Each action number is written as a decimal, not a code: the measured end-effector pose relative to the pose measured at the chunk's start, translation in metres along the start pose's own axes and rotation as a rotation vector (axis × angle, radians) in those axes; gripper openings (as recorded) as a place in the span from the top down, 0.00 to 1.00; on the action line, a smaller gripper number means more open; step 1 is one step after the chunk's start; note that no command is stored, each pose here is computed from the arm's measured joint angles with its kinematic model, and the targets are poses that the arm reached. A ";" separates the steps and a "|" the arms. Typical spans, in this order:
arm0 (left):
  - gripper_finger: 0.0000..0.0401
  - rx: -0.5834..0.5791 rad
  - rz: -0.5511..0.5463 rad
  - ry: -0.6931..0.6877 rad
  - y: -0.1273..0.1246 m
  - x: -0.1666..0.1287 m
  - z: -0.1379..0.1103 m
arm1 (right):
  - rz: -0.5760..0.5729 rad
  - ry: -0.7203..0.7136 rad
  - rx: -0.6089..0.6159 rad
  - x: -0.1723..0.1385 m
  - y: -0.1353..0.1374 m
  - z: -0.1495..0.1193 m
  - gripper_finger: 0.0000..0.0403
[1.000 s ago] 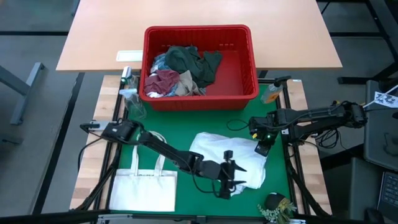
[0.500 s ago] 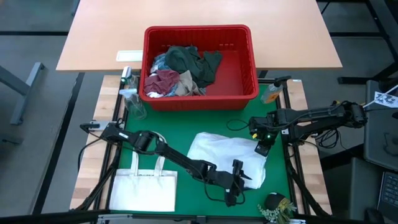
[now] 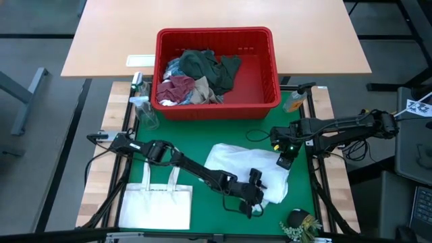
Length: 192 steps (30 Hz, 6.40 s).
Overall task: Fold Laundry from Bin
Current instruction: Fold the white polo shirt
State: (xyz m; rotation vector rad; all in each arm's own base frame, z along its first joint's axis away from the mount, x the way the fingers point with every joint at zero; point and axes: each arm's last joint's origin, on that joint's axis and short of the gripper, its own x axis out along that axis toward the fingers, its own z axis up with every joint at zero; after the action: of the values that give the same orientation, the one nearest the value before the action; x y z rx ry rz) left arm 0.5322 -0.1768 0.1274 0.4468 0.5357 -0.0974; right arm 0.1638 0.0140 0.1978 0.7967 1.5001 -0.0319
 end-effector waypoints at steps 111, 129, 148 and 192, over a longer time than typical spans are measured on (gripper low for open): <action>0.67 -0.550 -0.487 -0.019 0.019 -0.037 0.054 | 0.258 -0.022 0.234 -0.031 0.005 -0.030 0.86; 0.73 -0.584 -0.275 0.586 0.091 -0.092 0.020 | 0.261 0.131 0.203 -0.029 0.000 -0.043 0.68; 0.77 -0.405 -0.158 0.734 0.031 -0.093 -0.002 | 0.099 -0.357 -0.284 0.013 0.069 -0.027 0.68; 0.77 -0.381 0.044 0.728 0.097 -0.171 0.024 | -0.405 -0.299 -0.545 0.026 0.040 0.027 0.68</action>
State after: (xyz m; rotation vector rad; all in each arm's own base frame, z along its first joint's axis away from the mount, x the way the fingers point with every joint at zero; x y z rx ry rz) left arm 0.4168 -0.1041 0.2705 0.1053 1.2325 0.2191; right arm 0.2102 0.0426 0.1897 0.0405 1.2747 -0.0397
